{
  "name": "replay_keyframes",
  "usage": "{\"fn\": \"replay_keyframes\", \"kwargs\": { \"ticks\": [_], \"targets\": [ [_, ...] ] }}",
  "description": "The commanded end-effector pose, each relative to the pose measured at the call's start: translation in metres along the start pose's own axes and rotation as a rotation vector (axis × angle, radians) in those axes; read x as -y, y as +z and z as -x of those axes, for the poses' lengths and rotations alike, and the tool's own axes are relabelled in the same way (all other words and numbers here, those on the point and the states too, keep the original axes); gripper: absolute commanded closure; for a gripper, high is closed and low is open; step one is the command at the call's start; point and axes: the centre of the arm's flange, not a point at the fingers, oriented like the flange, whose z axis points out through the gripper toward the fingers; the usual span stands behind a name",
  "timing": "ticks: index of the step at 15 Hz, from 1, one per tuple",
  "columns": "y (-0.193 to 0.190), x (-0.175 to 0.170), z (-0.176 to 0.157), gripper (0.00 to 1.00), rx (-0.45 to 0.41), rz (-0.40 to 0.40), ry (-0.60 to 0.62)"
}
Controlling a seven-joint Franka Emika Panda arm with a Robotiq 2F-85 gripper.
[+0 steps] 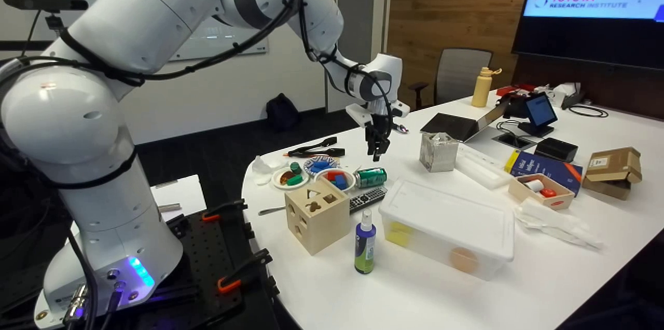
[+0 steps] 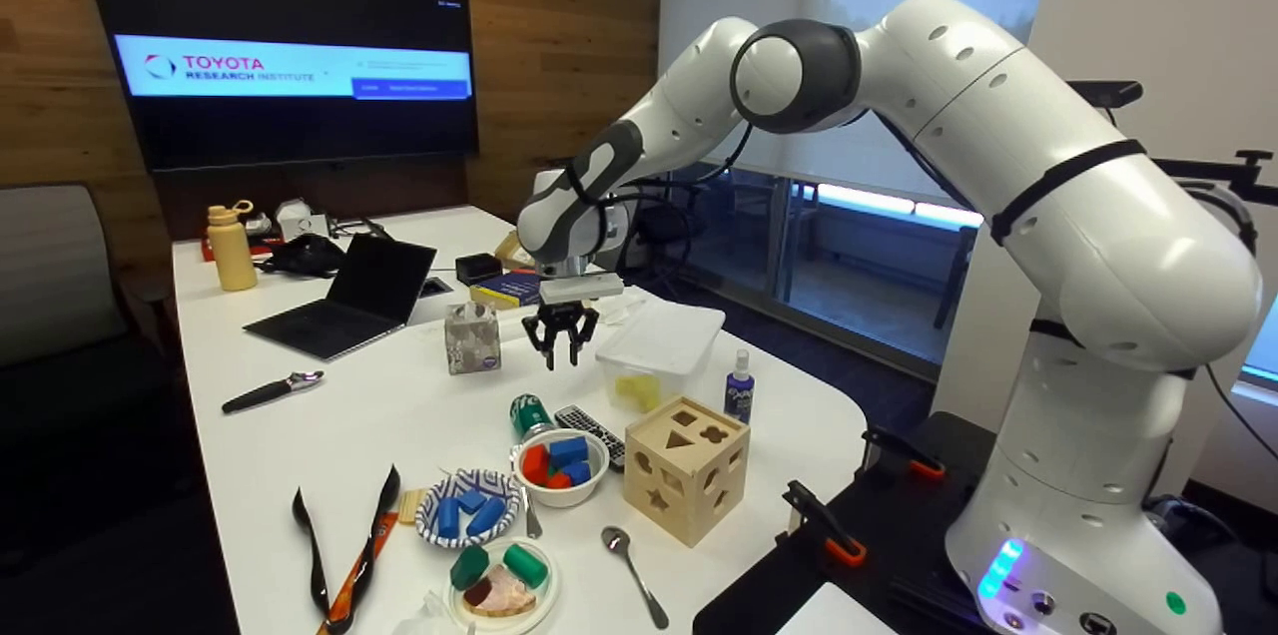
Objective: Press on the button on the remote
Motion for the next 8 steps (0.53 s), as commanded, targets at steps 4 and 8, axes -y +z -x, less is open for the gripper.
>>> {"fn": "replay_keyframes", "kwargs": {
  "ticks": [4, 8],
  "targets": [
    [-0.076, -0.003, 0.017, 0.00, 0.001, 0.016, 0.020],
    [-0.089, -0.002, 0.018, 0.00, 0.017, -0.018, 0.008]
  ]
}}
